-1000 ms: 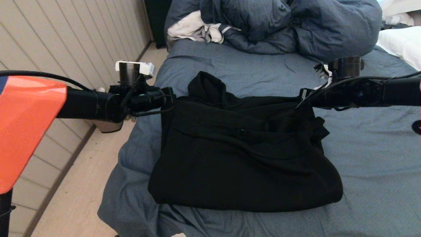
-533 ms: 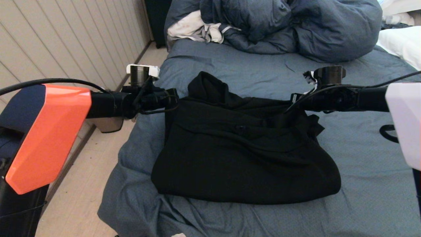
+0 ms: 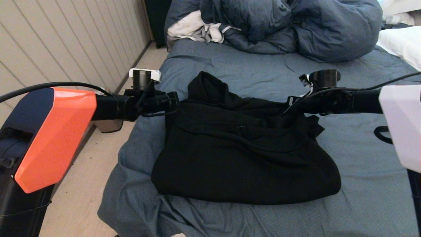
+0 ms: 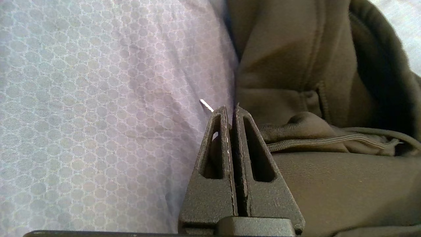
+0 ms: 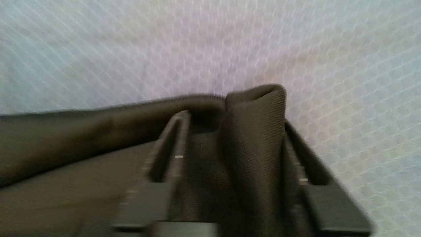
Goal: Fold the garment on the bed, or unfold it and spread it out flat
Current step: Unfold the black sweatshirt
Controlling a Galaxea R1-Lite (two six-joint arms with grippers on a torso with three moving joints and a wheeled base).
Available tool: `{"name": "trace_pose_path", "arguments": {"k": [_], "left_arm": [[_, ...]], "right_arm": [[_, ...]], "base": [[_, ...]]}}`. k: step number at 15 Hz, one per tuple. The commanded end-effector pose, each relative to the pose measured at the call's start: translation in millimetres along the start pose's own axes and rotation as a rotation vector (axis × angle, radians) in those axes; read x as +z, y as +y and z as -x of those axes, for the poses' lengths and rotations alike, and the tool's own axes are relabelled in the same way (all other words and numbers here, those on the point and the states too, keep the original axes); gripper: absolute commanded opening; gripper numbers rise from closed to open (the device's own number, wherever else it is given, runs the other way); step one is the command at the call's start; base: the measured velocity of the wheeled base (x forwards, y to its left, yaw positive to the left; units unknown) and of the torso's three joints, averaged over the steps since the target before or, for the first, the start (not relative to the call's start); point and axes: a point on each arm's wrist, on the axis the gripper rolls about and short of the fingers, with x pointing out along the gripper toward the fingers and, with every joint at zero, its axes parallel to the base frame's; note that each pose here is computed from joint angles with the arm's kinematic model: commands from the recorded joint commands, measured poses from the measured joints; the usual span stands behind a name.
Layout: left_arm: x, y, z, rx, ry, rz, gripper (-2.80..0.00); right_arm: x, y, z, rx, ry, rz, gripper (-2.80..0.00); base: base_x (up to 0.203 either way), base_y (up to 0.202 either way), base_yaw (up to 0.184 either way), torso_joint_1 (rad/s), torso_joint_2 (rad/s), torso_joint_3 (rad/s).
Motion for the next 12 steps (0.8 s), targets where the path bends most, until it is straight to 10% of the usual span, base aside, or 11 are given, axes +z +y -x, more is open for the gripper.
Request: {"name": "trace_pose_path", "arguments": {"k": [1, 6, 12], "left_arm": [[6.1, -4.1, 6.3, -0.007, -0.011, 0.000, -2.80], [13.0, -20.1, 31.6, -0.025, -0.001, -0.004, -2.80], [-19.0, -47.5, 84.7, -0.063, 0.128, -0.013, -2.80]], "right_arm": [[14.2, 0.3, 14.9, 0.002, -0.038, -0.003, 0.00], [51.3, -11.0, 75.2, -0.021, -0.133, -0.028, 0.00], [25.3, -14.2, 88.2, -0.036, -0.032, -0.054, 0.00]], "base": [[0.000, 0.000, 0.000, 0.000, 0.00, 0.000], [0.000, 0.000, 0.000, 0.000, 0.00, 0.000], [0.000, 0.000, 0.000, 0.000, 0.00, 0.000]]}}
